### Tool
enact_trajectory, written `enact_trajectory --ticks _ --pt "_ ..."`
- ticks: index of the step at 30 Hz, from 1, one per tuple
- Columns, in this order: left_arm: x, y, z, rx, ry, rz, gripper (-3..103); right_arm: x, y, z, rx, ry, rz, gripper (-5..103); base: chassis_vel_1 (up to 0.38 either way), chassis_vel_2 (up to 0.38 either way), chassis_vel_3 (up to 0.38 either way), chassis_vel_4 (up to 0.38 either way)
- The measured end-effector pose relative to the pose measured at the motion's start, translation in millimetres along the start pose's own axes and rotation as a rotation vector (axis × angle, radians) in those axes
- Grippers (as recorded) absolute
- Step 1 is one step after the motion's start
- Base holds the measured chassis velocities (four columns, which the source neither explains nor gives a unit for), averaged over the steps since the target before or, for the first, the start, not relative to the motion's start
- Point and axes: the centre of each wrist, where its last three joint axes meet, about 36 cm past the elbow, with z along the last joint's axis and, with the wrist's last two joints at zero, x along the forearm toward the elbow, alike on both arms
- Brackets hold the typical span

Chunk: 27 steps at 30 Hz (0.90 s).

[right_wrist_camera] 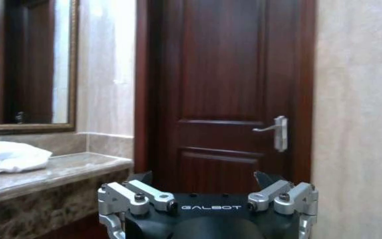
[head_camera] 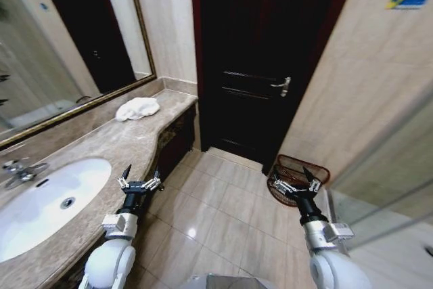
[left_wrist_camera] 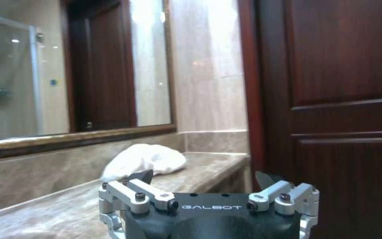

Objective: Discard the used towel into the hamper.

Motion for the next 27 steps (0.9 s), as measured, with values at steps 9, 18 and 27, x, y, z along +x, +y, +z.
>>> enact_trajectory --ticks 9,18,27 --pt "-1.5 0.4 -0.8 -0.003 -0.006 -0.017 100 1.0 -0.3 4.9 0.008 0.018 -0.006 100 -0.051 0.155 0.158 -0.055" --pt "-1.0 1.5 -1.4 -0.004 -0.008 -0.024 100 -0.1 0.3 5.9 0.016 0.024 -0.022 100 -0.192 0.201 0.194 -0.195" --pt "-3.1 3.2 -2.8 0.004 -0.003 -0.027 100 -0.5 -0.5 8.5 0.016 0.030 -0.027 100 -0.202 0.187 0.194 -0.182"
